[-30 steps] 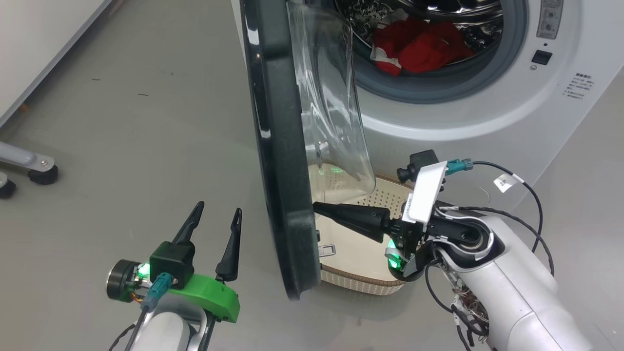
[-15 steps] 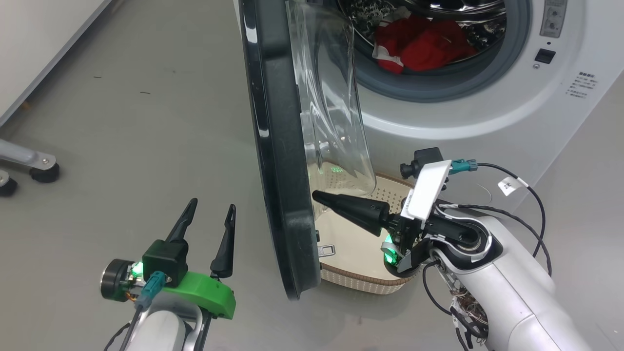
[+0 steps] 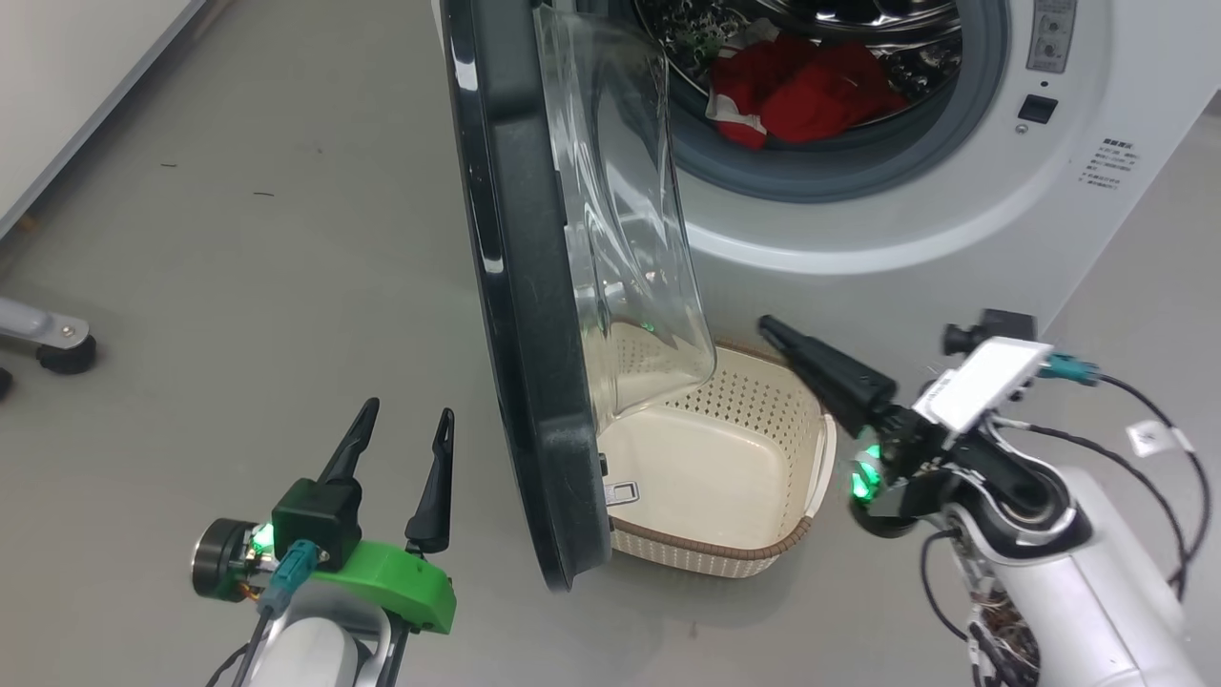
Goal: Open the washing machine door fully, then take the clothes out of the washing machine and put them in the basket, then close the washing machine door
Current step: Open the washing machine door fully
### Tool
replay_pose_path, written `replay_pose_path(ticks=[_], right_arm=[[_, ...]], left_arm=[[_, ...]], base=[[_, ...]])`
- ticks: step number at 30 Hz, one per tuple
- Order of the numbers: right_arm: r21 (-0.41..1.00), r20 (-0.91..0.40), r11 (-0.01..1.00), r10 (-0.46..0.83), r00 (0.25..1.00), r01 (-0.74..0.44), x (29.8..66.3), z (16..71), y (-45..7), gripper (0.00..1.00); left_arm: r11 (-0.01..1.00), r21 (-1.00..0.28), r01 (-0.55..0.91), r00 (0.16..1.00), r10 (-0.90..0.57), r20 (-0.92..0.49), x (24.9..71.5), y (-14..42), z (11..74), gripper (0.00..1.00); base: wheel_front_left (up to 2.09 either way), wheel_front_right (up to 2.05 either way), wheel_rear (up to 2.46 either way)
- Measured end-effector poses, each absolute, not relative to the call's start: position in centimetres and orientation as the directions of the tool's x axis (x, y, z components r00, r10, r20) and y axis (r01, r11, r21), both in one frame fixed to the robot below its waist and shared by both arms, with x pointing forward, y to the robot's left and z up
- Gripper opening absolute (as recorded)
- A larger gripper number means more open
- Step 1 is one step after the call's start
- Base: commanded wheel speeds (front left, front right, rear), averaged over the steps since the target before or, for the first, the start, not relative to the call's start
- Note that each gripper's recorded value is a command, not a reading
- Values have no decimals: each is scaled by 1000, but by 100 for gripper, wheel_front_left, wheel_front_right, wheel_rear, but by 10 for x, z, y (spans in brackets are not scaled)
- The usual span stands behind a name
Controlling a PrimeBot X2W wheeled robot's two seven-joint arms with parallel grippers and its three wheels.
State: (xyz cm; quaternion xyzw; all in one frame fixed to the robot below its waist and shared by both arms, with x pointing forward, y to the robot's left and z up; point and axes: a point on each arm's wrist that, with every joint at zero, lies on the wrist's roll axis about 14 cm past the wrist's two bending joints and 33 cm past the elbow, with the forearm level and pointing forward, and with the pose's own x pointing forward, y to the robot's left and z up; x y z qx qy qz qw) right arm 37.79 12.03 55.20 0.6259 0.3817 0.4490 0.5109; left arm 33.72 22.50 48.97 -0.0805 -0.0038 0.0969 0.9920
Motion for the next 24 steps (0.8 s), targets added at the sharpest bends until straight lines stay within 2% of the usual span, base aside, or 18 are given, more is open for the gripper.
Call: replay_pose_path(ticks=[1, 2, 3, 7, 8, 9, 14, 19, 24], right_arm=[[985, 163, -175, 926, 341, 5, 384, 550, 114, 15], [988, 149, -157, 918, 369, -9, 388, 548, 107, 45], [990, 134, -138, 909, 395, -19, 391, 544, 101, 100], [998, 36, -3, 864, 502, -68, 400, 520, 76, 100], [991, -19, 90, 836, 549, -103, 405, 507, 63, 100], [983, -42, 136, 817, 575, -122, 408, 502, 56, 100], [911, -117, 347, 738, 665, -224, 416, 482, 29, 100], [733, -163, 570, 677, 718, -371, 418, 466, 4, 100], [539, -154, 713, 608, 779, -449, 418, 457, -20, 100]], left_arm=[[968, -161, -192, 981, 193, -10, 337, 225, 489, 100], [968, -162, -191, 981, 192, -11, 336, 224, 488, 100], [968, -163, -190, 981, 191, -10, 336, 224, 489, 100], [969, -165, -186, 982, 188, -7, 336, 223, 490, 100], [969, -166, -186, 982, 187, -7, 336, 223, 489, 100], [968, -166, -186, 982, 188, -7, 336, 223, 489, 100], [967, -168, -191, 981, 192, -8, 335, 224, 489, 100], [965, -170, -199, 980, 200, -13, 333, 226, 487, 100], [964, -174, -202, 979, 203, -16, 330, 226, 486, 100]], base=[[0, 0, 0], [0, 0, 0], [0, 0, 0], [0, 0, 0], [0, 0, 0], [0, 0, 0], [0, 0, 0], [0, 0, 0], [0, 0, 0]])
